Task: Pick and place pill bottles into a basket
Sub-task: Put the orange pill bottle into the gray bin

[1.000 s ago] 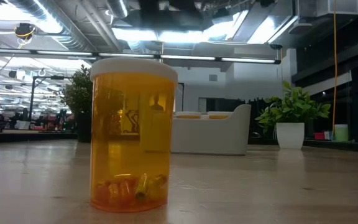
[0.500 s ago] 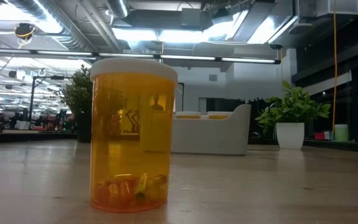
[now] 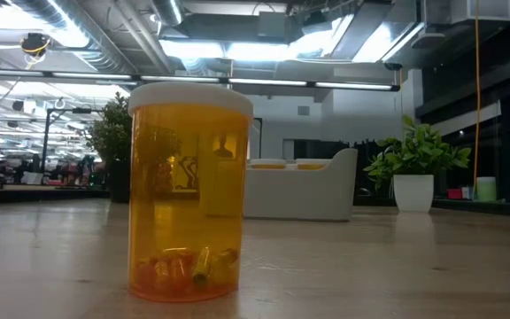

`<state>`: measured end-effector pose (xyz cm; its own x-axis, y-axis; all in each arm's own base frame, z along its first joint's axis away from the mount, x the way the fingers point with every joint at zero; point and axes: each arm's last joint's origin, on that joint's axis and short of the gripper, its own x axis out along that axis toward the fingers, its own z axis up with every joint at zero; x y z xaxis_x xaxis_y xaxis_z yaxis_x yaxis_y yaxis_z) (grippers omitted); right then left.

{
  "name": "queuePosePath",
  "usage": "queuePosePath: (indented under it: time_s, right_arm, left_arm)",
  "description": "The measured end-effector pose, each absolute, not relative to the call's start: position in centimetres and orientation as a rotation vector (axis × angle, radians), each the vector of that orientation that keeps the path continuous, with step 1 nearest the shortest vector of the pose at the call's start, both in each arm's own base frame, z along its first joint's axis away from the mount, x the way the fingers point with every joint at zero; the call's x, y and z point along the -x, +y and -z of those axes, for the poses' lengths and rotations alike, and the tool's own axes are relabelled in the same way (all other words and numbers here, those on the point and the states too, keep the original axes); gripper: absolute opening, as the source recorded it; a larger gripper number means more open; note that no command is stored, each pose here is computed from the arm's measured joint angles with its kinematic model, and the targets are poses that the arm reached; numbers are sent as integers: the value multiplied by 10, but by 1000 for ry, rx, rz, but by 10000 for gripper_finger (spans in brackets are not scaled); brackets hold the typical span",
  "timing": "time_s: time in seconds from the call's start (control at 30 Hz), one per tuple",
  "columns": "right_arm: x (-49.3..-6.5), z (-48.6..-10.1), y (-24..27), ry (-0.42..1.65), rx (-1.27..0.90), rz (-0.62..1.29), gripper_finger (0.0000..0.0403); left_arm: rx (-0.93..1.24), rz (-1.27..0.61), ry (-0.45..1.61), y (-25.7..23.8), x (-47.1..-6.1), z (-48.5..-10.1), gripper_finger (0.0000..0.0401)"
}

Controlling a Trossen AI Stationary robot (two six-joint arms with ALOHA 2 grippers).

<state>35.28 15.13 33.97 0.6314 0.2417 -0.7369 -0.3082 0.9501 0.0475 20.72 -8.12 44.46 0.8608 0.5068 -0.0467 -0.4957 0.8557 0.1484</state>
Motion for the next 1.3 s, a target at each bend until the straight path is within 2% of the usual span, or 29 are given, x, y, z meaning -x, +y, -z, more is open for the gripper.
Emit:
queuePosePath:
  time_s: [0.43,0.7,0.87,1.3]
  right_arm:
    - [-362,-310,195,903,192,-301,331]
    - [-386,-270,211,923,130,-266,331]
    - [-395,-265,217,876,35,-243,331]
    - [-408,-230,225,946,-92,-211,340]
  left_arm:
    - [-50,-659,62,-112,-199,-436,332]
    - [-27,-667,71,-124,-188,-426,333]
    - [-54,-629,87,-130,-182,-423,332]
    - [-120,-561,126,-138,-175,-418,331]
